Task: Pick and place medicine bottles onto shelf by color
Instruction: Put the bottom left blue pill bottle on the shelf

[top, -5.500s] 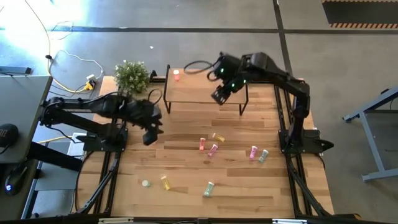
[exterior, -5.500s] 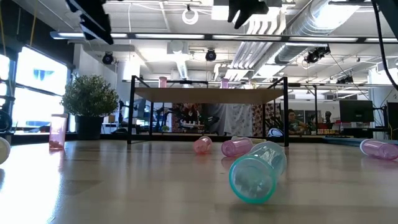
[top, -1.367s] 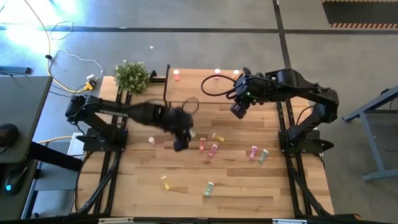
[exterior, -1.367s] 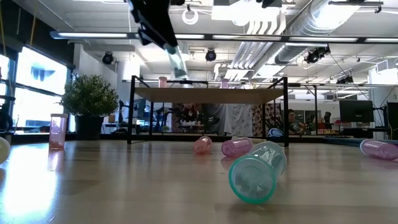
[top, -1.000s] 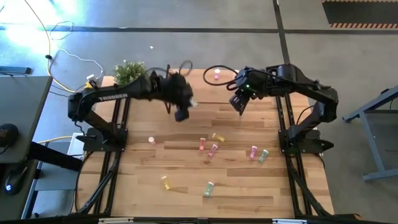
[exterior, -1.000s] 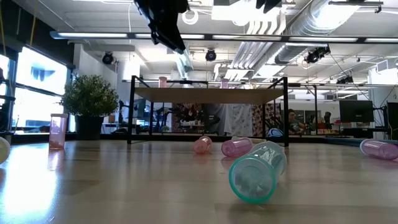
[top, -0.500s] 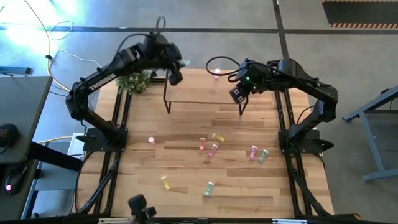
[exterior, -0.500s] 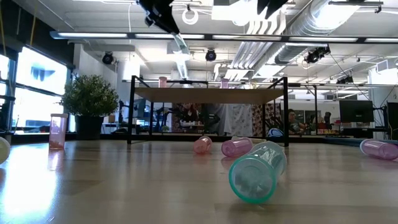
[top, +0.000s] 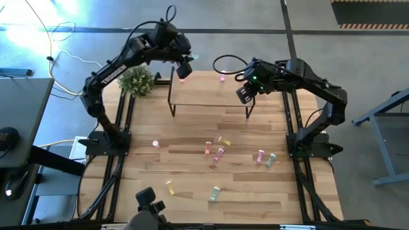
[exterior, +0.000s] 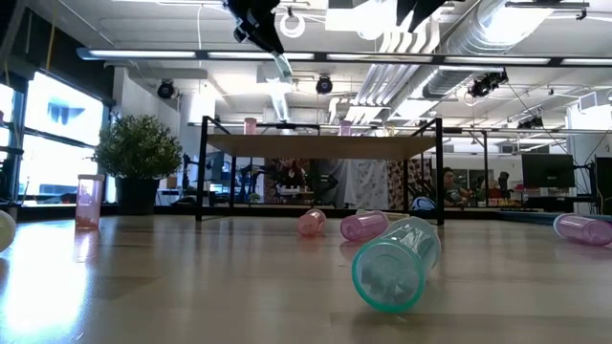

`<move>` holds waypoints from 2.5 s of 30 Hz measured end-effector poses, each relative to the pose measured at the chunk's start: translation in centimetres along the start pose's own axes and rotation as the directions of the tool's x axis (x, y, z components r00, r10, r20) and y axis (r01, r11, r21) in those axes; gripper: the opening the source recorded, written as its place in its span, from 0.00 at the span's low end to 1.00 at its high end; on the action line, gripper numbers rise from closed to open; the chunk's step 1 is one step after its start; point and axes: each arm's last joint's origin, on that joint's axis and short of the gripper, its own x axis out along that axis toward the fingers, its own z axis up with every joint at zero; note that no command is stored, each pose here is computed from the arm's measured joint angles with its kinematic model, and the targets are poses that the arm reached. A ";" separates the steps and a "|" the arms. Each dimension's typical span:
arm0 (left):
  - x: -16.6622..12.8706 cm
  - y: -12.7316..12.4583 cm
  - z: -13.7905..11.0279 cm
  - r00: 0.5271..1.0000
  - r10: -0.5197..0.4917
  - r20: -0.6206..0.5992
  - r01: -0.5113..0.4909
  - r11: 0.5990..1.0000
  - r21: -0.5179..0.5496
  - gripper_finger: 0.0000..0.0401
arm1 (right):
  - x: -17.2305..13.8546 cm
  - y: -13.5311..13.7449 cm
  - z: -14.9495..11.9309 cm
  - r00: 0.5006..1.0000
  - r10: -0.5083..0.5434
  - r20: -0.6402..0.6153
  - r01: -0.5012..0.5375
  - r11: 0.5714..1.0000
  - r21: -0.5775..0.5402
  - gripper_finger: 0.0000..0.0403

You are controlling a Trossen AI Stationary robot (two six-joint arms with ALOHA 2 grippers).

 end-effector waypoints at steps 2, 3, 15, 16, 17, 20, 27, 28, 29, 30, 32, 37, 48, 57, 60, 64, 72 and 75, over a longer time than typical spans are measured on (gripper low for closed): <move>0.8 -0.1 -0.3 0.999 -0.018 -0.043 0.018 1.000 -0.009 0.29 | 0.0 0.0 0.0 1.000 0.000 0.000 0.000 1.000 0.004 0.37; 1.1 -0.3 -0.4 0.998 -0.032 -0.058 0.031 0.999 -0.014 0.29 | 0.0 0.0 0.0 1.000 0.000 0.000 0.000 1.000 0.008 0.37; 6.2 -2.6 -1.3 0.966 -0.178 -0.189 0.172 0.984 -0.046 0.29 | 0.0 0.0 0.0 1.000 0.000 -0.001 0.000 1.000 0.019 0.37; 6.7 -2.8 -1.4 0.963 -0.182 -0.197 0.177 0.983 -0.045 0.29 | 0.0 0.0 0.0 1.000 0.000 -0.001 0.000 1.000 0.019 0.37; 7.0 -2.9 -1.4 0.961 -0.186 -0.205 0.180 0.983 -0.045 0.29 | 0.0 0.0 0.0 1.000 0.000 -0.001 0.000 1.000 0.019 0.37; 7.9 -3.2 -1.6 0.956 -0.185 -0.227 0.179 0.983 -0.046 0.29 | 0.0 0.0 0.0 1.000 0.000 -0.001 0.000 1.000 0.019 0.37; 10.0 -3.5 -2.2 0.945 -0.168 -0.280 0.161 0.986 -0.049 0.29 | 0.0 0.0 0.0 1.000 0.000 -0.001 0.000 1.000 0.018 0.37; 10.3 -3.5 -2.3 0.943 -0.167 -0.288 0.160 0.986 -0.049 0.29 | 0.0 0.0 0.0 1.000 0.001 -0.002 -0.001 1.000 0.018 0.37; 10.6 -3.5 -2.4 0.941 -0.166 -0.295 0.159 0.986 -0.049 0.29 | 0.0 0.0 0.0 1.000 0.001 -0.002 -0.001 1.000 0.018 0.37; 10.8 -3.5 -2.5 0.940 -0.164 -0.299 0.157 0.986 -0.048 0.29 | 0.0 0.0 0.0 1.000 0.001 -0.002 -0.001 1.000 0.018 0.37; 11.1 -3.6 -2.6 0.938 -0.162 -0.307 0.152 0.987 -0.056 0.29 | 0.0 0.0 0.0 1.000 0.001 -0.002 -0.001 1.000 0.018 0.37; 12.0 -3.5 -3.0 0.931 -0.157 -0.329 0.141 0.987 -0.072 0.29 | 0.0 0.0 0.0 1.000 0.000 -0.002 0.000 1.000 0.018 0.37; 12.0 -2.9 -3.4 0.923 -0.150 -0.355 0.129 0.988 -0.082 0.29 | 0.0 0.0 0.0 1.000 -0.001 -0.004 0.001 1.000 0.013 0.37; 12.0 -3.0 -3.5 0.921 -0.151 -0.360 0.132 0.988 -0.075 0.29 | 0.0 0.0 0.0 1.000 -0.001 -0.004 0.001 1.000 0.013 0.37; 12.0 -3.0 -3.5 0.921 -0.151 -0.360 0.133 0.988 -0.075 0.29 | 0.0 0.0 0.0 1.000 -0.001 -0.004 0.001 1.000 0.013 0.37; 12.0 -3.0 -3.5 0.921 -0.151 -0.360 0.132 0.988 -0.075 0.29 | 0.0 0.0 0.0 1.000 -0.001 -0.004 0.001 1.000 0.012 0.37; 12.0 -3.0 -3.5 0.921 -0.151 -0.359 0.132 0.988 -0.075 0.29 | 0.0 0.0 0.0 1.000 -0.001 -0.005 0.001 1.000 0.012 0.37; 12.0 -3.0 -3.5 0.921 -0.151 -0.359 0.132 0.988 -0.075 0.29 | 0.0 0.0 0.0 1.000 -0.001 -0.005 0.001 1.000 0.012 0.37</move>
